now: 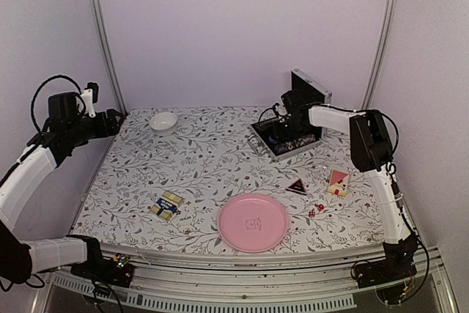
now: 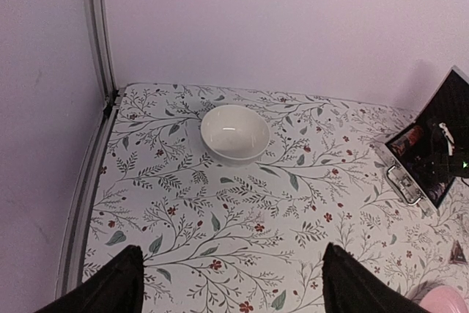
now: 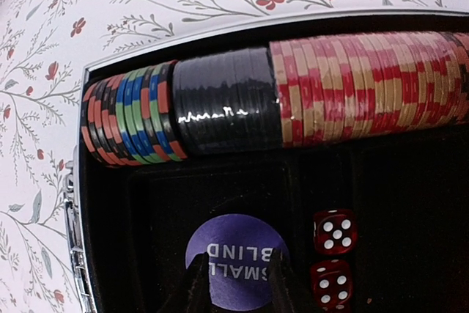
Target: Pack up texas hold em set
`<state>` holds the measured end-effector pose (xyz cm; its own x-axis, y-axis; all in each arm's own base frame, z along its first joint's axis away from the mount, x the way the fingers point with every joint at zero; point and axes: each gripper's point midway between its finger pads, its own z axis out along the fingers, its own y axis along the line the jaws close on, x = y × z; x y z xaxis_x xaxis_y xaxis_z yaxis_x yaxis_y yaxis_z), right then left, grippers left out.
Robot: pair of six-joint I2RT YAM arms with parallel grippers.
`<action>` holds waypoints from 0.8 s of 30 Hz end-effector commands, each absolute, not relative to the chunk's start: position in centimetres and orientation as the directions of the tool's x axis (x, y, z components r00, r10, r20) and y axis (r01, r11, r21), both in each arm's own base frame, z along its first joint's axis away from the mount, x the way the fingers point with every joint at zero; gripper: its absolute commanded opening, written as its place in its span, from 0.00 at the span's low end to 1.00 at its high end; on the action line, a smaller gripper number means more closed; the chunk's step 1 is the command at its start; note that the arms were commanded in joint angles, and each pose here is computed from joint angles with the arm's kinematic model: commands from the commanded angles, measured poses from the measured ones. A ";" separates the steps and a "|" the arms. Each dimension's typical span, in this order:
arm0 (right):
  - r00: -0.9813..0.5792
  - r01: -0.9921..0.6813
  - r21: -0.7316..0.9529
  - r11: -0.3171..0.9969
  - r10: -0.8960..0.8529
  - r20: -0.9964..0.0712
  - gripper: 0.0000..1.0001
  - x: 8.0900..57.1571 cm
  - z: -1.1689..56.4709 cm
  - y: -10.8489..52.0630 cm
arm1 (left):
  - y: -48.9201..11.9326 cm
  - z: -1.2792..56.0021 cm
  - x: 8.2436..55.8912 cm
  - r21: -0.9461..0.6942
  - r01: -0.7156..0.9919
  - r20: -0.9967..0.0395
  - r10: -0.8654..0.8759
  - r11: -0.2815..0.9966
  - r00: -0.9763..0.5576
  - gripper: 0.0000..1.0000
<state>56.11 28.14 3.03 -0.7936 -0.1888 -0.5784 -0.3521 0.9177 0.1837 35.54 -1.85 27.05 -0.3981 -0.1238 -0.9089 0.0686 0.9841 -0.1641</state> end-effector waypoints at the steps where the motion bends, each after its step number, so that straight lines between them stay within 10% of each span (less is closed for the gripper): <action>1: -0.727 -0.385 0.169 0.907 -0.185 -0.662 0.33 57.1 8.7 28.4 | -1.2 27.3 35.6 -0.149 0.048 -0.916 -0.120 0.988 -0.382 0.84; 9: -0.579 -0.451 0.085 0.888 -0.218 -0.786 0.68 53.9 19.5 30.4 | -1.0 25.8 36.2 -0.167 0.023 -0.896 -0.142 0.986 -0.421 0.88; 24: -0.442 -0.781 0.034 0.623 -0.513 -0.736 0.91 30.5 16.9 46.6 | -1.8 26.9 35.6 -0.174 0.072 -0.909 -0.132 0.982 -0.394 0.88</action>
<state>34.70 44.50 19.66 -0.4383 -0.4528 -0.7764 -0.7404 0.6716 0.0262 35.80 -1.59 26.49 -0.4103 -0.1318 -0.9024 0.0492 0.9849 -0.1662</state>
